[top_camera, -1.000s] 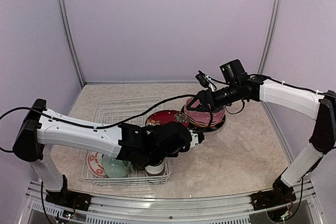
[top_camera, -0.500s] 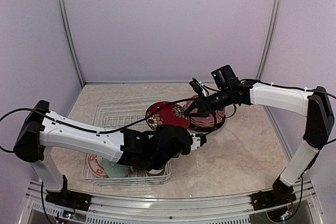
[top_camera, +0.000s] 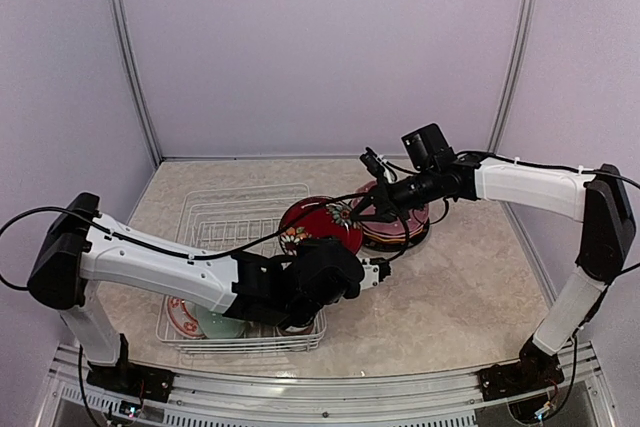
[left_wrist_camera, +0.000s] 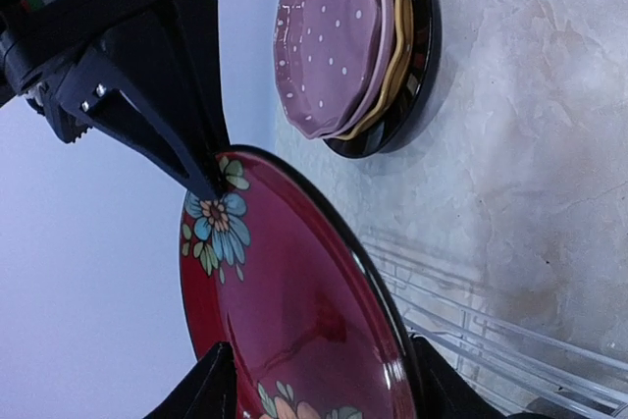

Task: Unload the mixed dishes from the dish rack
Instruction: Pass from the left arm to the right, then place the plate with another plate.

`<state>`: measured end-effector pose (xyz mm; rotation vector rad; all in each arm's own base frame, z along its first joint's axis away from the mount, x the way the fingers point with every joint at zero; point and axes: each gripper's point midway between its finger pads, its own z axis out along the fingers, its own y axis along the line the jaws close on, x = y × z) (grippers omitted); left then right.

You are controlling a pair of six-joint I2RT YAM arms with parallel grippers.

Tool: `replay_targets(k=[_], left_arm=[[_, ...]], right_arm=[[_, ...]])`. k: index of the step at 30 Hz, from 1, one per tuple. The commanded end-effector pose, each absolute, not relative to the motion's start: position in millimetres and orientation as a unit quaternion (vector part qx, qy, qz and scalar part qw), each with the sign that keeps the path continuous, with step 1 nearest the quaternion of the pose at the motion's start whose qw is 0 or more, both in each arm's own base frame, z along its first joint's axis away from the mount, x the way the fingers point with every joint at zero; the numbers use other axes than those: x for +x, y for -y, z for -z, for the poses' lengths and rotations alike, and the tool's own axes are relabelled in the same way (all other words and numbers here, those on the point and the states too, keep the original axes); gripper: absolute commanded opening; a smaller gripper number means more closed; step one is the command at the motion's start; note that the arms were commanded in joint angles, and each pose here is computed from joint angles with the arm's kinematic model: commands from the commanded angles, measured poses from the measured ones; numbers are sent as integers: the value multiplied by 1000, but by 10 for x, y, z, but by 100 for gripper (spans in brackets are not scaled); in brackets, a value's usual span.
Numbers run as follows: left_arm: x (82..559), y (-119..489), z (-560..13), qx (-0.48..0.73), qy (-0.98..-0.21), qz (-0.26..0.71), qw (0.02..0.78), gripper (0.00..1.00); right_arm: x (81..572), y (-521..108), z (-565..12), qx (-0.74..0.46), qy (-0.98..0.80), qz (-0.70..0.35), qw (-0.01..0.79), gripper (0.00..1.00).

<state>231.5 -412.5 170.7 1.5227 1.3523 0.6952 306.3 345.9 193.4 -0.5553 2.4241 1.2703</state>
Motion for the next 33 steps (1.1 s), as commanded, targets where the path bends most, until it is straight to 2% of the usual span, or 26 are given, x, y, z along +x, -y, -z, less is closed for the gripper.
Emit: replay_targets(k=[1, 5, 9, 12, 14, 25, 33], left_arm=[[2355, 4051, -1870, 594, -566, -283, 496, 59], [2341, 4026, -1912, 589, -573, -272, 501, 73], [2325, 3995, -1949, 582, -581, -261, 506, 82], [2322, 3953, -2015, 569, -593, -246, 513, 94], [2331, 3903, -2067, 560, -607, -235, 514, 98], [2390, 3488, -2325, 471, -713, -147, 498, 99], [2447, 3171, -2533, 404, -758, -94, 504, 99]], right_arm=[[3275, -3292, -2155, -189, -845, -446, 226, 0], [3484, -3049, -2182, -163, -848, -439, 247, 0], [3657, -2808, -2204, -140, -852, -428, 268, 0], [3789, -2604, -2216, -123, -855, -417, 282, 0], [3891, -2446, -2175, -109, -862, -400, 292, 0], [4318, -1721, -1770, -30, -887, -333, 319, 0], [4508, -1572, -1497, -6, -894, -319, 313, 0]])
